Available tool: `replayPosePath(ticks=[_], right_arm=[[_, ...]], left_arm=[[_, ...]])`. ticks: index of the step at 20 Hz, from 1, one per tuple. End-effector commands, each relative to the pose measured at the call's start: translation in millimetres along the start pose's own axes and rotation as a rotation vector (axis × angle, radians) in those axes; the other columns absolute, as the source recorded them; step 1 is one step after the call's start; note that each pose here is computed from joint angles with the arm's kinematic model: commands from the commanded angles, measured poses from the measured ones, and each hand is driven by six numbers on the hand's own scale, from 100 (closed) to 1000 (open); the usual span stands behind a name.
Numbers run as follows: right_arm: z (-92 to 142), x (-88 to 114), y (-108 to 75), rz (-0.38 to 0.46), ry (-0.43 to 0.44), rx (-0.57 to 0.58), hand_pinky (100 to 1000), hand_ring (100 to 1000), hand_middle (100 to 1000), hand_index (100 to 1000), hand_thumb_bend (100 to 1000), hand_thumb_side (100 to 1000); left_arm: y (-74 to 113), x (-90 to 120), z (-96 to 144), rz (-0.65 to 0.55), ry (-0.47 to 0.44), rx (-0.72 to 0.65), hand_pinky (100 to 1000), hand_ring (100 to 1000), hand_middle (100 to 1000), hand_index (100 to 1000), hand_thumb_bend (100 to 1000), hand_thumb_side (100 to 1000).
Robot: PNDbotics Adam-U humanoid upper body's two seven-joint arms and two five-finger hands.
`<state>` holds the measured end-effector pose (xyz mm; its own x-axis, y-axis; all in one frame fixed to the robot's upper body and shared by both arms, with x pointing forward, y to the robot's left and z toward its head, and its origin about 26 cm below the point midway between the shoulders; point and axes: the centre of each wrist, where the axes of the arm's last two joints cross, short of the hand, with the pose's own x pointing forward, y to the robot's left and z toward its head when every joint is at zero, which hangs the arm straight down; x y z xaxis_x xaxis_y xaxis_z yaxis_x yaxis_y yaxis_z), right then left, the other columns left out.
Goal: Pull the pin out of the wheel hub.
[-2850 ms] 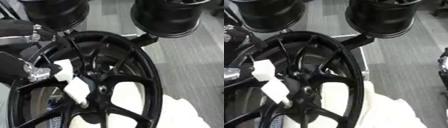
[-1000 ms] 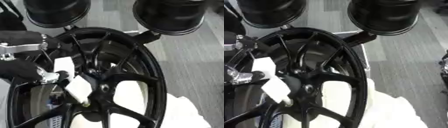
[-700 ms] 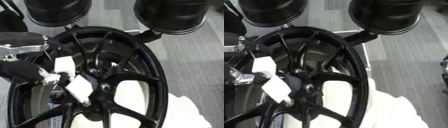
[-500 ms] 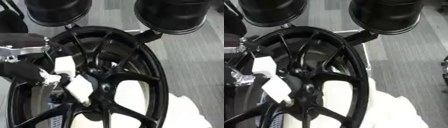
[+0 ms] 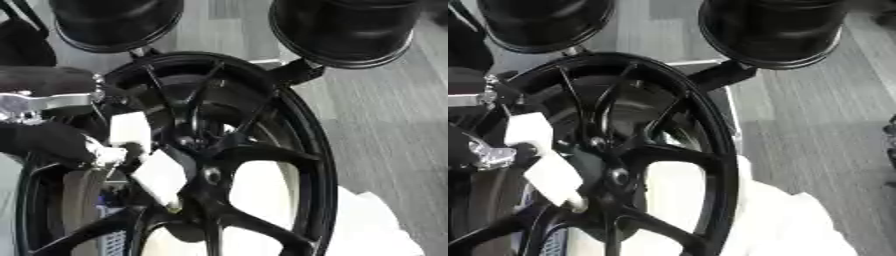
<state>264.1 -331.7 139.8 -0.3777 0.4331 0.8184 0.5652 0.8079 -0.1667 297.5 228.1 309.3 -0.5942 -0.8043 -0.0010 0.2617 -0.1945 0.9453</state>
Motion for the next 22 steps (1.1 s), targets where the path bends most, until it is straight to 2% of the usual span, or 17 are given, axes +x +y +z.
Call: replayPosePath(ticks=[1, 8, 15, 18, 20, 22], right_arm=[[-3.3, 6.3, -2.0, -0.007, -0.026, 0.001, 771, 589, 536, 704, 100, 562], [-3.1, 6.3, -1.8, -0.012, -0.023, -0.004, 771, 588, 536, 704, 100, 562], [-2.7, 6.0, -1.6, -0.016, -0.019, -0.009, 772, 588, 536, 704, 100, 563], [-2.4, 5.9, -1.5, -0.018, -0.017, -0.011, 772, 589, 536, 704, 100, 563], [-2.4, 5.8, -1.4, -0.018, -0.017, -0.012, 772, 589, 536, 704, 100, 563], [-2.1, 5.7, -1.3, -0.019, -0.015, -0.012, 772, 589, 536, 704, 100, 563]], left_arm=[[7.2, 2.3, 4.6, -0.021, 0.009, 0.024, 856, 791, 547, 888, 266, 700], [6.5, 3.1, 2.8, -0.024, 0.017, 0.009, 841, 775, 542, 883, 265, 606], [6.7, 2.6, 0.4, -0.015, 0.027, 0.009, 817, 735, 512, 873, 176, 505], [7.2, 2.9, 0.1, -0.006, 0.033, 0.016, 800, 700, 477, 860, 121, 513], [7.6, 3.5, 0.0, 0.001, 0.034, 0.022, 799, 698, 475, 859, 117, 513], [8.4, 3.8, 0.0, 0.01, 0.037, 0.035, 782, 661, 438, 840, 100, 480]])
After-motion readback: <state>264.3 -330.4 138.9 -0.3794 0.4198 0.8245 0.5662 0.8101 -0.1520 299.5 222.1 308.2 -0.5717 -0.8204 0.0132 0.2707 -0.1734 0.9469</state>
